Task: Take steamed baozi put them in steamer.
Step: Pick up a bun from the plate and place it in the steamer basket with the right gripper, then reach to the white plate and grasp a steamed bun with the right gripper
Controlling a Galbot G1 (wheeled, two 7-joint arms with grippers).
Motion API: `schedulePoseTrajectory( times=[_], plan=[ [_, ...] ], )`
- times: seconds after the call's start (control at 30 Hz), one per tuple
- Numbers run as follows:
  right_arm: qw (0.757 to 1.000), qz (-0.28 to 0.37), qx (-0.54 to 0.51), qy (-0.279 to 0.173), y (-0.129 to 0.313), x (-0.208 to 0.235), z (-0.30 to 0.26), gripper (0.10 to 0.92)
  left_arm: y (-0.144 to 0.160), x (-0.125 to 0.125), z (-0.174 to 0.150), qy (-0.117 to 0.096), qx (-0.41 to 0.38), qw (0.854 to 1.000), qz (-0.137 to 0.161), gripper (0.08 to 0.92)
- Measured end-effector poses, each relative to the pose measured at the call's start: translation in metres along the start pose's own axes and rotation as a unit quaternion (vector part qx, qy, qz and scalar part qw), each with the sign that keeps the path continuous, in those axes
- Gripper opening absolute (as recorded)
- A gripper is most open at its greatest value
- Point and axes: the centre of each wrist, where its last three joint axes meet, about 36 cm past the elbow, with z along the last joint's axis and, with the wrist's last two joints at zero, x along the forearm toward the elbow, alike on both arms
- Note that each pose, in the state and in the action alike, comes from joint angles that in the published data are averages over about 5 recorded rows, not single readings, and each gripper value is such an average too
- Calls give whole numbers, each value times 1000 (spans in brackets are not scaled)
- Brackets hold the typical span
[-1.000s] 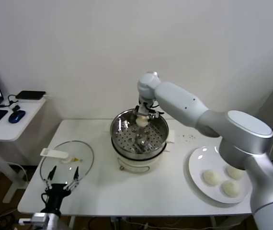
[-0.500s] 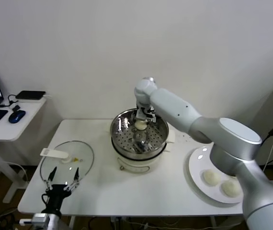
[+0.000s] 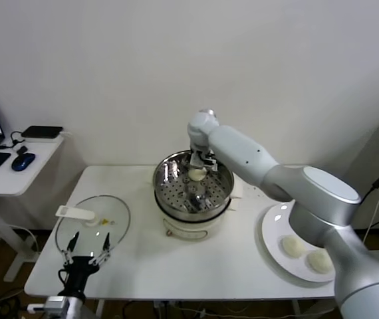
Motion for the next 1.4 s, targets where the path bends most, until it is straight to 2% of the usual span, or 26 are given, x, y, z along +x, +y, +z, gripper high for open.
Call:
schedulePoseTrajectory(
  times=[0.23, 0.47, 0.63, 0.77, 0.93, 1.1, 1.4],
  plan=[
    [1000, 1, -1, 3, 4, 14, 6, 823, 0, 1, -2, -1, 0, 1000, -1, 823],
    [1000, 13, -20, -1, 19, 51, 15, 823, -2, 2, -5, -3, 2, 1000, -2, 823],
    [997, 28, -77, -10, 52, 86, 25, 823, -3, 1, -8, -5, 3, 1000, -2, 823],
    [986, 34, -159, -27, 96, 109, 36, 823, -4, 1, -10, -7, 4, 1000, -1, 823],
    [954, 33, -294, -58, 169, 119, 50, 823, -6, 0, -15, -10, 5, 1000, -3, 823],
    [900, 32, -426, -86, 247, 120, 56, 823, -7, 2, -16, -11, 4, 1000, -1, 823],
    [810, 7, -573, -125, 357, 81, 26, 823, -8, 4, -19, -14, 5, 1000, 2, 823]
  ],
)
